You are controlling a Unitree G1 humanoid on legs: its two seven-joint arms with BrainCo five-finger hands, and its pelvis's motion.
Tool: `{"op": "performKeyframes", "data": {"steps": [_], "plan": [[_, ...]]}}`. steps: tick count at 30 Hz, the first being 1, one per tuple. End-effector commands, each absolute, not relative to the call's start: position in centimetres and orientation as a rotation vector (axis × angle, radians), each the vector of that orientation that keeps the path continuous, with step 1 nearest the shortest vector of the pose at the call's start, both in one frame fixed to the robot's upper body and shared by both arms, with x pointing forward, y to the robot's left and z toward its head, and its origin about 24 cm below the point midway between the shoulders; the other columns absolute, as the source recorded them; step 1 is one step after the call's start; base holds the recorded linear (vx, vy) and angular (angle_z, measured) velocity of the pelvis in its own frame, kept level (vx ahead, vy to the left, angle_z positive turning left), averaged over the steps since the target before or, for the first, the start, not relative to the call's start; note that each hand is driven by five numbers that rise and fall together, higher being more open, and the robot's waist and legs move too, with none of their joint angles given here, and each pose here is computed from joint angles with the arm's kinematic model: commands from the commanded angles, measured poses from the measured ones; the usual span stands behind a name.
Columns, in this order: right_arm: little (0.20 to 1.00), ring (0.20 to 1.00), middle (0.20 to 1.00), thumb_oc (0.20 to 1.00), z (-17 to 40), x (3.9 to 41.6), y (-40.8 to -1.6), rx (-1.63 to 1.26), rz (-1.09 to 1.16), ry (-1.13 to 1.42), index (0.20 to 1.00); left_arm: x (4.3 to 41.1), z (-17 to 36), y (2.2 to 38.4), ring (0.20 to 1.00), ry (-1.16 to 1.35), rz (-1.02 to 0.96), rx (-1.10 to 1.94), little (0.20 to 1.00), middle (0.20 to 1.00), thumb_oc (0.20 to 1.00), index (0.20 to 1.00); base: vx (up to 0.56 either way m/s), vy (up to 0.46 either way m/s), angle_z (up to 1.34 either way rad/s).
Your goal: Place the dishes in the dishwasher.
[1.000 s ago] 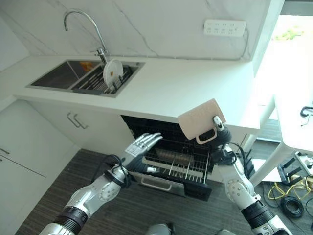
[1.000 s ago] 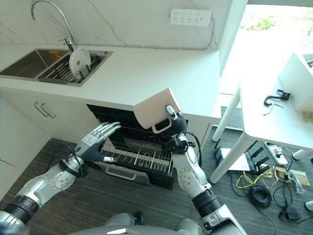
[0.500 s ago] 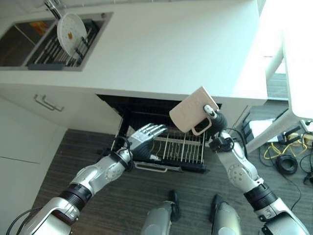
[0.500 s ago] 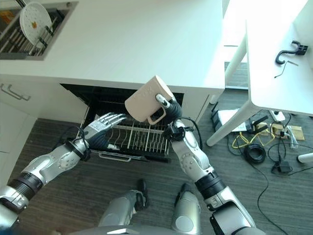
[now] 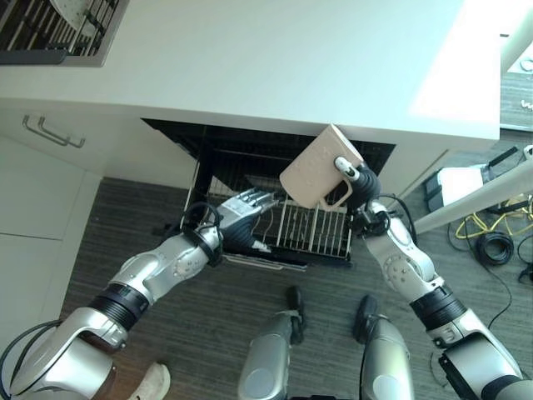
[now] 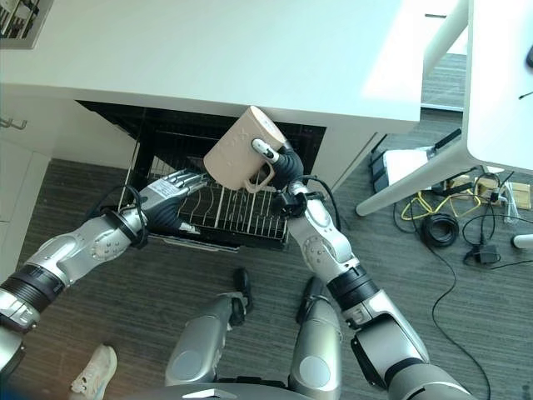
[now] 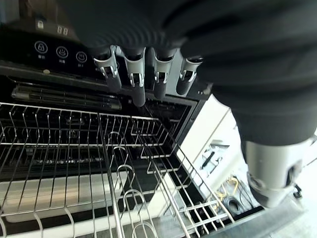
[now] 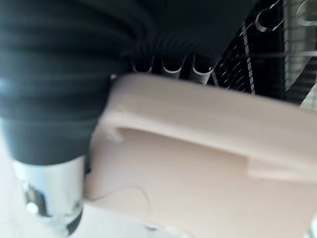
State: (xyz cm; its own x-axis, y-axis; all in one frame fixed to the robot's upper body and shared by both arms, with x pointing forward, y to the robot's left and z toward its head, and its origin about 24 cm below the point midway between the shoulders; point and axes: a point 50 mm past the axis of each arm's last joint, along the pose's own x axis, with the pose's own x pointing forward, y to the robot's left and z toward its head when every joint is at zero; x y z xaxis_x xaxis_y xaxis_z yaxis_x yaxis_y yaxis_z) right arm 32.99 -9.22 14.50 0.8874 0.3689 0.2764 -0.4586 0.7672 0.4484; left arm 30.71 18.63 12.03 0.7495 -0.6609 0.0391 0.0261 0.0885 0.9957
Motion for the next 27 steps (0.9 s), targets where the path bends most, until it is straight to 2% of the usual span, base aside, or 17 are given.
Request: {"op": "performKeyframes", "data": {"steps": [1, 9, 17, 27], "plan": [[0.200, 0.200, 0.200, 0.200, 16.4, 32.4, -8.1, 0.537, 0.517, -0.281, 0.200, 29.9, 13.3, 18.0, 1.000, -0.616, -0.611, 1.350, 1.000, 1.000, 1.000, 1.000, -0.02, 0.001, 0.06], [0.200, 0.200, 0.200, 0.200, 14.3, 32.7, -8.3, 0.394, 0.512, -0.209, 0.200, 28.9, 12.8, 18.0, 1.000, -0.575, -0.722, 1.355, 1.000, 1.000, 1.000, 1.000, 0.00, -0.002, 0.06], [0.200, 0.200, 0.200, 0.200, 13.8, 35.1, -10.1, 0.186, 0.478, -0.131, 0.200, 28.5, 13.4, 17.4, 1.000, -0.518, -0.868, 1.398, 1.000, 1.000, 1.000, 1.000, -0.03, -0.026, 0.10], [0.200, 0.200, 0.200, 0.200, 15.8, 38.1, -11.6, 0.016, 0.382, -0.136, 0.200, 29.7, 13.3, 17.1, 1.000, -0.497, -0.853, 1.507, 1.000, 1.000, 1.000, 1.000, 0.00, 0.020, 0.05]]}}
